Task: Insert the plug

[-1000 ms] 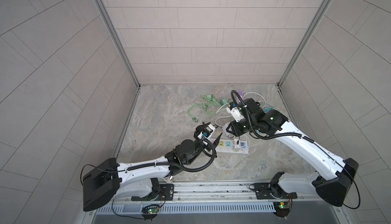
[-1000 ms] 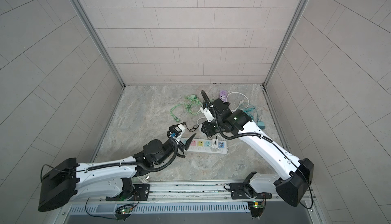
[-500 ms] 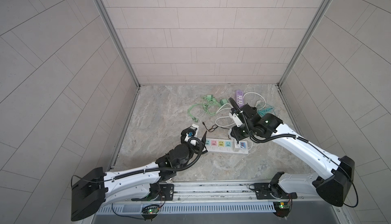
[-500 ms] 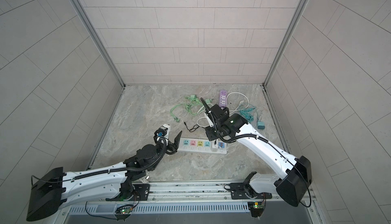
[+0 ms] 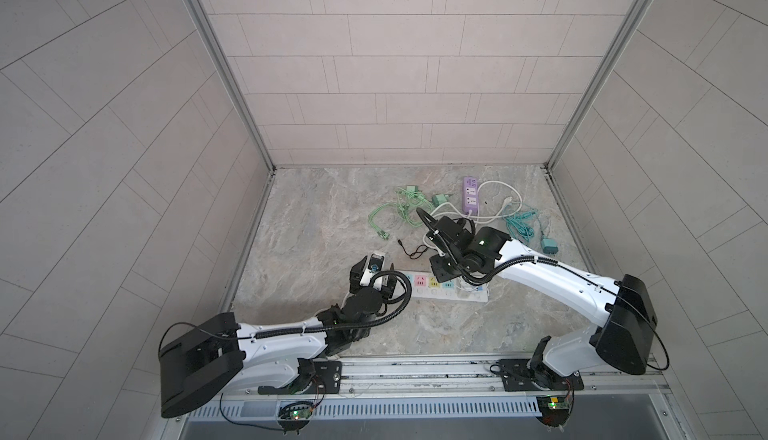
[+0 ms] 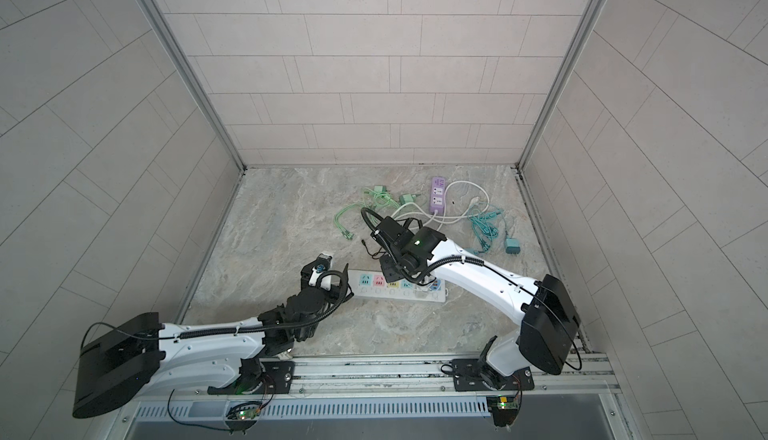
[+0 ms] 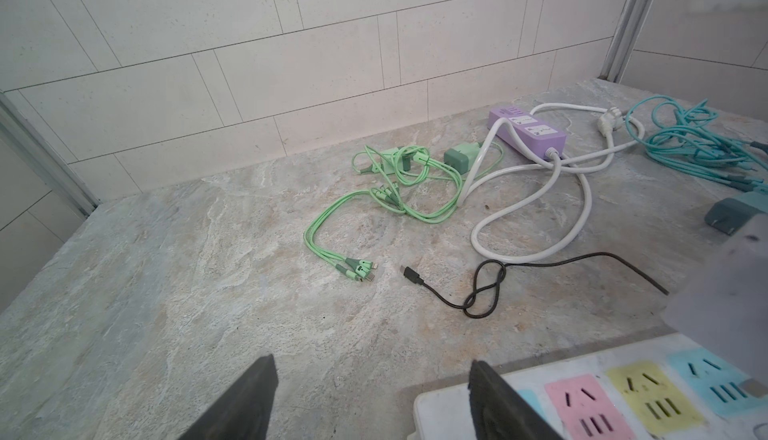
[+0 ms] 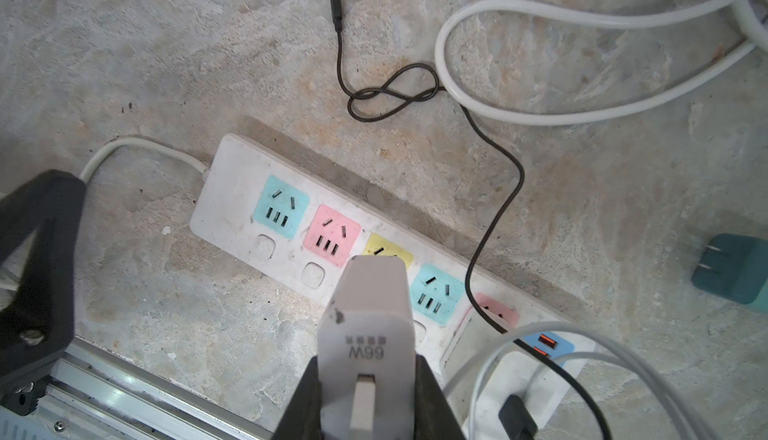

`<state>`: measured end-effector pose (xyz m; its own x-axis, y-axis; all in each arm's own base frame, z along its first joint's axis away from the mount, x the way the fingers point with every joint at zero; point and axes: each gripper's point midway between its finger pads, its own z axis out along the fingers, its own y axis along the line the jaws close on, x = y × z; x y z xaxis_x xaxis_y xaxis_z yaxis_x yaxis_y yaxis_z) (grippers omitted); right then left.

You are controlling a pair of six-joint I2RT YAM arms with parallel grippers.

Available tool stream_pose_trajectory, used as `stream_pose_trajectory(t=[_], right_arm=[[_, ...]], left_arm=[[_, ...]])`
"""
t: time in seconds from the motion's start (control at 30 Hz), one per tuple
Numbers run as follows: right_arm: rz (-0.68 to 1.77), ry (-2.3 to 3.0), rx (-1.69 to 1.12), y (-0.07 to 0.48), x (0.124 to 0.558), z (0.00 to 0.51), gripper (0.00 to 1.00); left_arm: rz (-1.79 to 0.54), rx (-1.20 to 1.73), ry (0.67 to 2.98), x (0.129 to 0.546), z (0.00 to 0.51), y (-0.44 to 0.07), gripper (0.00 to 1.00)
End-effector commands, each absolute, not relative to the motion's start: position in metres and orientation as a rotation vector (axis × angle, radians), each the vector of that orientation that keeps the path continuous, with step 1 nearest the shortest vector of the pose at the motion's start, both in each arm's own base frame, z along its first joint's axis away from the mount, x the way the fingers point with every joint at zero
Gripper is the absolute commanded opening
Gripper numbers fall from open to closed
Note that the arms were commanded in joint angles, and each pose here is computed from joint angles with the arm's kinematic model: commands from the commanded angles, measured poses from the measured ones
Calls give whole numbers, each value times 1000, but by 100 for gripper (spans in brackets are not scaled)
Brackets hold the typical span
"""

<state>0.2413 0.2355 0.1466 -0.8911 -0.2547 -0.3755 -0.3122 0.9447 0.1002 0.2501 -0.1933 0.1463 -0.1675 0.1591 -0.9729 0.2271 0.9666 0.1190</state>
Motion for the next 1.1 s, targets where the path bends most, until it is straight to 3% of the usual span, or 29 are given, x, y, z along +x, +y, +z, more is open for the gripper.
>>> stream_pose_trajectory(t=[0.0, 1.07], right_arm=[[164, 2732, -273, 223, 243, 143, 6], [30, 2768, 36, 194, 242, 96, 0]], left_arm=[[-71, 220, 1739, 255, 155, -190, 77], [-67, 214, 1778, 259, 145, -185, 79]])
